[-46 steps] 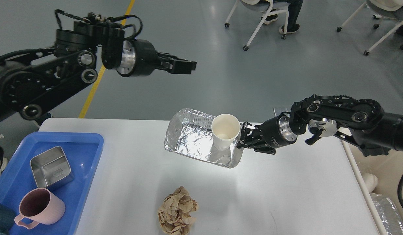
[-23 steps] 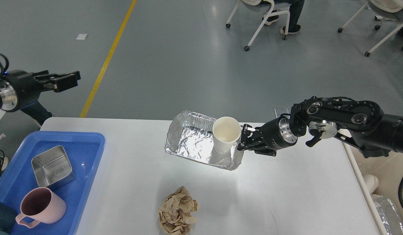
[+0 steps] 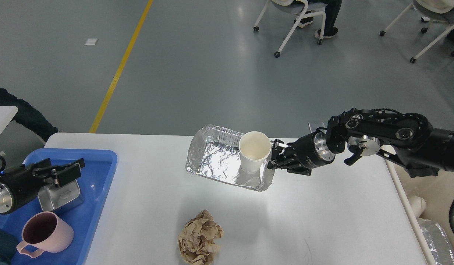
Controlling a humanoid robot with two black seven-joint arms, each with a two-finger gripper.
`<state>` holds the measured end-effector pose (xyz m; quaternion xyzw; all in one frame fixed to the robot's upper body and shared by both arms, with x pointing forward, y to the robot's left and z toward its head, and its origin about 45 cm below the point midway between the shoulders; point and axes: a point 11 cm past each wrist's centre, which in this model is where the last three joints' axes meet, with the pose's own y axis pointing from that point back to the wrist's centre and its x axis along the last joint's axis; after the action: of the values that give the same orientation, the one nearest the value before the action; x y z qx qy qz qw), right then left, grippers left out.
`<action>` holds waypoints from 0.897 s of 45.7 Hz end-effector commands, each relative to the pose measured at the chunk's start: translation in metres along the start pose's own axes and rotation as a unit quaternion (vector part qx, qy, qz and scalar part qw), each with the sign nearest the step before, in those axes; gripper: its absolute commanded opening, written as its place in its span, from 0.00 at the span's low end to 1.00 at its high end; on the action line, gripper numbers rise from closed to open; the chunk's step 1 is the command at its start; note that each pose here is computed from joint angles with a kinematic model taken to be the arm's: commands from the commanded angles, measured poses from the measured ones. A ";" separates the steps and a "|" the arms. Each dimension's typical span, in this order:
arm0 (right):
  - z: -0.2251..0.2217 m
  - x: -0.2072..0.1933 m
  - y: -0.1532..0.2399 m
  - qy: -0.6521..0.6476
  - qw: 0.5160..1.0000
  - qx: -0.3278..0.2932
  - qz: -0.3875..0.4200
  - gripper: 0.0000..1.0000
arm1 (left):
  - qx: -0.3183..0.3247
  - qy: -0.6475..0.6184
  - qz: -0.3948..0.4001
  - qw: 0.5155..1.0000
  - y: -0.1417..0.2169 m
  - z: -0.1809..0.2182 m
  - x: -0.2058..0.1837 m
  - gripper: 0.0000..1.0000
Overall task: Tidy desktop
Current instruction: 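Withdraw the left gripper back toward the blue tray, then move the left gripper low across the table to the crumpled brown paper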
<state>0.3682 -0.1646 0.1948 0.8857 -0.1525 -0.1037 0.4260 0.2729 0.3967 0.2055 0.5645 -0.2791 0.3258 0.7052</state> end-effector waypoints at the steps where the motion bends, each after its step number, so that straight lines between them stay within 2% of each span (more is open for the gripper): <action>1: 0.001 -0.001 0.001 0.000 1.000 0.000 -0.001 0.00 | -0.013 0.000 -0.005 1.000 0.001 0.004 -0.003 0.97; 12: 0.002 0.000 0.002 -0.001 1.000 0.000 0.000 0.00 | -0.066 0.005 -0.019 0.998 0.000 0.021 -0.011 0.97; 18: 0.001 0.000 0.002 -0.001 1.000 0.000 0.000 0.00 | -0.067 0.008 -0.088 0.994 -0.003 0.024 -0.033 0.97; 26: 0.001 -0.001 0.003 0.000 1.000 0.000 -0.001 0.00 | -0.138 0.029 -0.120 0.983 -0.033 0.077 -0.058 0.97; 35: 0.002 0.002 0.007 -0.002 1.000 0.001 0.003 0.00 | -0.210 -0.009 -0.148 0.966 -0.053 0.140 -0.094 0.97; 41: 0.003 0.001 0.006 -0.001 1.000 0.000 0.003 0.00 | -0.207 -0.031 -0.183 0.961 -0.062 0.154 -0.127 0.97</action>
<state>0.3678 -0.1709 0.1983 0.8851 -0.1560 -0.1038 0.4259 0.2481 0.2339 0.1241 0.4441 -0.2563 0.1390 0.8472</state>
